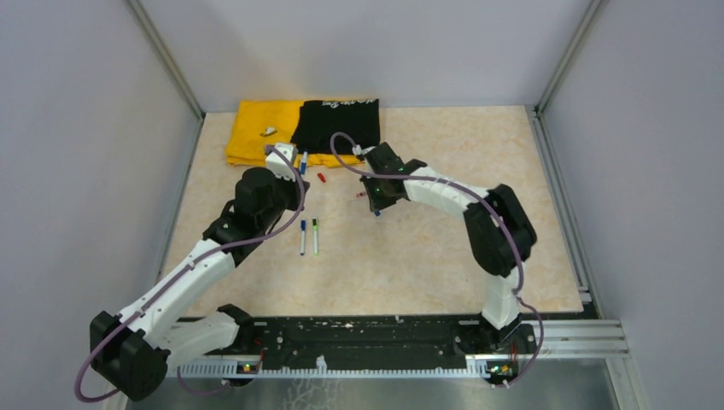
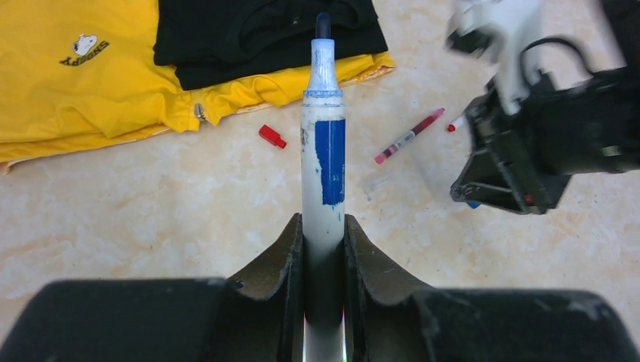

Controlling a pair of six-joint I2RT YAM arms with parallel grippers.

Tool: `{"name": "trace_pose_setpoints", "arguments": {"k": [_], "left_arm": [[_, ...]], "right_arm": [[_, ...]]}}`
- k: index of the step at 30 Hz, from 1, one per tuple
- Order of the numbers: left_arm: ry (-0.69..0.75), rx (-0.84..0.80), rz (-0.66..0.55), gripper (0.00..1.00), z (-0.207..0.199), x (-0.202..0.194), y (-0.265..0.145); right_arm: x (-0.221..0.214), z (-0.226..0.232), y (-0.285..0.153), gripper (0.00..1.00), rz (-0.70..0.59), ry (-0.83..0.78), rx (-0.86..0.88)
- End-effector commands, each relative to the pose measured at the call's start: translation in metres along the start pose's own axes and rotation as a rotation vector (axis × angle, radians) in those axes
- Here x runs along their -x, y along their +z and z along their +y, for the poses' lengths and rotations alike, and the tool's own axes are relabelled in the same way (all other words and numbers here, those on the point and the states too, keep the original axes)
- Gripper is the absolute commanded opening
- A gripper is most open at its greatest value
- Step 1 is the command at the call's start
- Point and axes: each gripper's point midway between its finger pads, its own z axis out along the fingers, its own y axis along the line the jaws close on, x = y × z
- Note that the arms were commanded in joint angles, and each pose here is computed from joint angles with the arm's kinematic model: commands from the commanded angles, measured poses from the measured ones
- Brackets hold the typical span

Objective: Insert the pens into the pen caps
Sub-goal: Insert the pen cap onto the pen.

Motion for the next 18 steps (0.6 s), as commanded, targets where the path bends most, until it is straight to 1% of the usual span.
{"name": "trace_pose_setpoints", "arguments": {"k": [1, 3, 6, 9, 11, 15, 18], "left_arm": [[-0.033, -0.082, -0.044, 0.0, -0.017, 0.015, 0.002], [-0.047, -0.138, -0.043, 0.0, -0.027, 0.014, 0.003], [-0.053, -0.237, -0.01, 0.0, -0.047, 0.013, 0.005], [-0.051, -0.326, 0.007, 0.0, -0.065, 0.025, 0.006], [-0.045, -0.374, -0.003, 0.0, -0.078, 0.035, 0.006], [-0.021, -0.476, -0.016, 0.0, -0.113, 0.049, 0.0], [-0.02, -0.565, -0.013, 0.0, -0.143, 0.05, -0.009]], "right_arm": [[0.07, 0.007, -0.09, 0.0, -0.384, 0.089, 0.069], [0.078, 0.007, -0.116, 0.0, -0.475, 0.114, 0.087], [0.086, 0.015, -0.151, 0.0, -0.591, 0.119, 0.141], [0.093, 0.021, -0.184, 0.0, -0.685, 0.13, 0.186], [0.098, 0.022, -0.211, 0.0, -0.767, 0.152, 0.209], [0.103, 0.022, -0.251, 0.0, -0.927, 0.229, 0.254], [0.101, 0.019, -0.278, 0.0, -1.039, 0.338, 0.304]]}}
